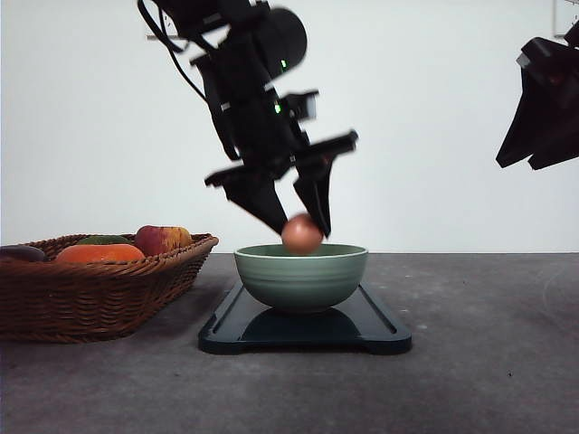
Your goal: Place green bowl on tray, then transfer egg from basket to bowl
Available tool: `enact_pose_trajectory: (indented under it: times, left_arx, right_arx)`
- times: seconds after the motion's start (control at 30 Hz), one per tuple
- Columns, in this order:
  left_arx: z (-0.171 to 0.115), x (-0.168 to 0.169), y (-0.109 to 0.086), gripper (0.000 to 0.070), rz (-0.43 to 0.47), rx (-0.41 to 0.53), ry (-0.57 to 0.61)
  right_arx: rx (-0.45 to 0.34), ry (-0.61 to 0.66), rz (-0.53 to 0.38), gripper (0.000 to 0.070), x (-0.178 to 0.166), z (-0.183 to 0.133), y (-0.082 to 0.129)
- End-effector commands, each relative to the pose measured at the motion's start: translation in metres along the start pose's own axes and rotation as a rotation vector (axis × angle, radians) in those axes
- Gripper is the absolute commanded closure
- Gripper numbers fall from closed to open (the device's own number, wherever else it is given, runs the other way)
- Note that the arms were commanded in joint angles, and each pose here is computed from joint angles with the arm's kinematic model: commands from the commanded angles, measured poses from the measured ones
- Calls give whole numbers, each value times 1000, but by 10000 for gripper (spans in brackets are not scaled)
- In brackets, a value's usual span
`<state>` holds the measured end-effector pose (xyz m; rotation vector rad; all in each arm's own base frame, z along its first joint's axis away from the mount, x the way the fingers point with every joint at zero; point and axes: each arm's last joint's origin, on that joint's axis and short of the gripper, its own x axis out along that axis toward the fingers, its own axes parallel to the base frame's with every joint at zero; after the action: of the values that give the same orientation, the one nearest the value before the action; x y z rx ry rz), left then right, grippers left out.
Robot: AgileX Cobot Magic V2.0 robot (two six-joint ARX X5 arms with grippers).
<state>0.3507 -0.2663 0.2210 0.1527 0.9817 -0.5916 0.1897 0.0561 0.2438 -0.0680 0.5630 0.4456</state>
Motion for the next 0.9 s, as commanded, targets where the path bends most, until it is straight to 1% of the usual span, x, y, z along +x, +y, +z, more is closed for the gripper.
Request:
enact_pose_trajectory:
  times: [0.0,0.17,0.87]
  left_arx:
    - [1,12,-5,436,6,35,5]
    - [-5,27,-8,436,45,54,33]
    - [-7,34,-7,434,49,54,42]
  right_arx:
    - [-8,-5,1,434,1,2,0]
    - [-8,-5,1,434,1,2,0]
    - [-8,-6,2,434,1,2,0]
